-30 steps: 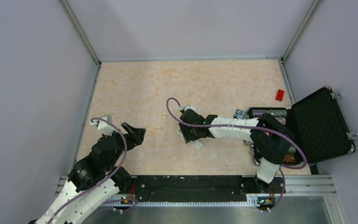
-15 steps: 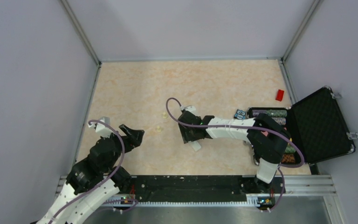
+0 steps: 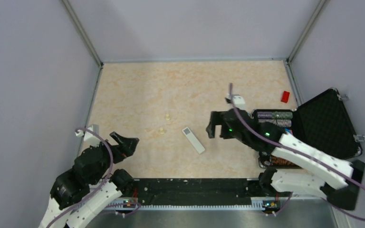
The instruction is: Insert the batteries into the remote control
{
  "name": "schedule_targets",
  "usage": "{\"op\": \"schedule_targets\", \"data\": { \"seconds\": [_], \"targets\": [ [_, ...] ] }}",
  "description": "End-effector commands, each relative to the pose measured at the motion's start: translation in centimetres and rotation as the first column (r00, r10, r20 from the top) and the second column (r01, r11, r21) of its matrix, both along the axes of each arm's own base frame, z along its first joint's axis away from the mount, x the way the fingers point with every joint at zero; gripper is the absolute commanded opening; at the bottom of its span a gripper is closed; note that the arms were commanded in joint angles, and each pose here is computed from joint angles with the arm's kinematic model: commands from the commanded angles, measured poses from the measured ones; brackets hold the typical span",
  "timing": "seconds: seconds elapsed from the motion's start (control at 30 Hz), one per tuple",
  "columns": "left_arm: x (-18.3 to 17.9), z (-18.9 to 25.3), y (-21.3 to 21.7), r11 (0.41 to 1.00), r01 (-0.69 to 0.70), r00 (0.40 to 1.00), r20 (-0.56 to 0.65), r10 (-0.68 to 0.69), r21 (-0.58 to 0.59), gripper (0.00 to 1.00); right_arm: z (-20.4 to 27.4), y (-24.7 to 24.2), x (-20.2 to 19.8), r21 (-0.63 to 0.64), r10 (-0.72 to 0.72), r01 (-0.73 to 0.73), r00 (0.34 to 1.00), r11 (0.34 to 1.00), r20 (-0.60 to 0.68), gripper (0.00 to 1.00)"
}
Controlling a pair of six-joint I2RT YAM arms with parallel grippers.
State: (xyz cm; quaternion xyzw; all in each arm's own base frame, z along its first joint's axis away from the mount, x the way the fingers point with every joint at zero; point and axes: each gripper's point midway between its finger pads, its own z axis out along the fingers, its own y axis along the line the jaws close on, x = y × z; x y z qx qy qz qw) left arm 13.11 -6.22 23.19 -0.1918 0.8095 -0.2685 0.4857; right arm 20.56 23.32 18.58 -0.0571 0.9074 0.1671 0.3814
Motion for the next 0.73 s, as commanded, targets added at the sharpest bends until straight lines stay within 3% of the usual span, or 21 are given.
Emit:
{"op": "schedule_targets", "data": {
  "seconds": [0.0,0.27,0.7],
  "targets": [
    [-1.9,1.5,1.6,1.000,0.015,0.999,0.047,-0.015,-0.014,0.99,2.9,-8.1,-3.4,0.039,-0.146,0.145,0.988,0.989,0.045,0.99],
    [-3.7,4.4,1.2,0.989,0.134,0.976,0.181,-0.122,-0.056,0.99,9.7,-16.6,-7.5,0.302,-0.285,0.230,0.946,0.925,0.152,0.99],
    [-4.2,5.8,1.8,0.984,0.119,0.969,0.230,-0.086,-0.135,0.99,11.3,-19.1,-9.3,0.371,-0.312,0.243,0.940,0.896,0.138,0.99]
  ]
}}
